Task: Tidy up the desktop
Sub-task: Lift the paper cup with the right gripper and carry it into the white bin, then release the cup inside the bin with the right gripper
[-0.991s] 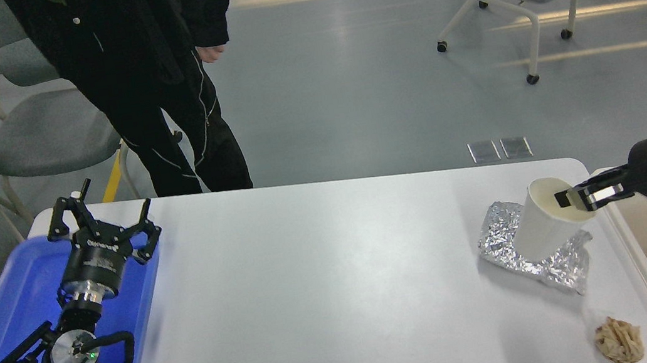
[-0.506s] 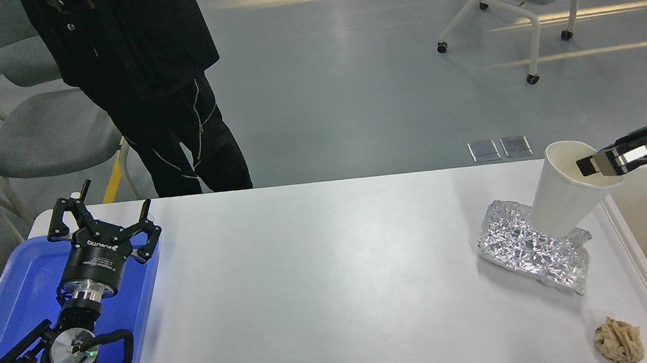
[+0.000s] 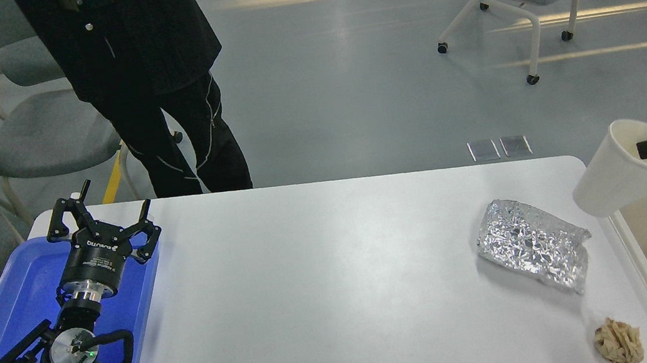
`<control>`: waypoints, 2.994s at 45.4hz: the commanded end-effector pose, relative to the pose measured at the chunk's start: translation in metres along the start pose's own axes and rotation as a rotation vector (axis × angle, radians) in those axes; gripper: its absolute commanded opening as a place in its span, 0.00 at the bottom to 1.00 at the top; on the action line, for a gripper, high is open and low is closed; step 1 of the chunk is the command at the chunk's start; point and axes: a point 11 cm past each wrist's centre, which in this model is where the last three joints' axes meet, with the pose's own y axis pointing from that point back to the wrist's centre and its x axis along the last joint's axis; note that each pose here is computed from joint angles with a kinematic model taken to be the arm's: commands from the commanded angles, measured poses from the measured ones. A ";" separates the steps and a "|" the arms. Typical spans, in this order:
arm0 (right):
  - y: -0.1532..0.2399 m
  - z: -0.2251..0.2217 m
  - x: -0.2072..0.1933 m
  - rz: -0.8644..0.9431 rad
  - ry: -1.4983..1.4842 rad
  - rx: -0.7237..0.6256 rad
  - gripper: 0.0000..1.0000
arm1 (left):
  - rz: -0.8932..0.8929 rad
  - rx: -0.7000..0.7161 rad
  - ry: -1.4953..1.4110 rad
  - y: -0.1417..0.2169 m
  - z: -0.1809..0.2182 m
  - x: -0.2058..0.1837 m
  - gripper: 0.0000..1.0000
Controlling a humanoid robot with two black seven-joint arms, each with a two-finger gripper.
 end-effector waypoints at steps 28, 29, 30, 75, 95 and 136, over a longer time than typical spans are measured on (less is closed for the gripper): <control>0.070 0.144 -0.084 0.446 -0.779 -0.237 0.00 | 0.002 -0.001 0.001 0.000 0.000 0.000 1.00; 0.070 0.148 -0.087 0.452 -0.796 -0.249 0.00 | 0.002 -0.001 0.001 0.000 0.000 0.000 1.00; 0.070 0.151 -0.089 0.457 -0.811 -0.259 0.00 | 0.001 -0.001 0.001 0.000 0.000 0.000 1.00; -0.028 0.248 -0.195 0.688 -1.280 -0.523 0.00 | 0.001 -0.001 0.001 0.000 0.000 0.000 1.00; -0.061 0.260 -0.243 0.783 -1.353 -0.602 0.00 | 0.001 -0.001 0.001 0.000 0.000 0.000 1.00; -0.096 0.249 -0.281 0.780 -1.336 -0.730 0.70 | 0.001 -0.001 0.001 0.000 0.000 0.000 1.00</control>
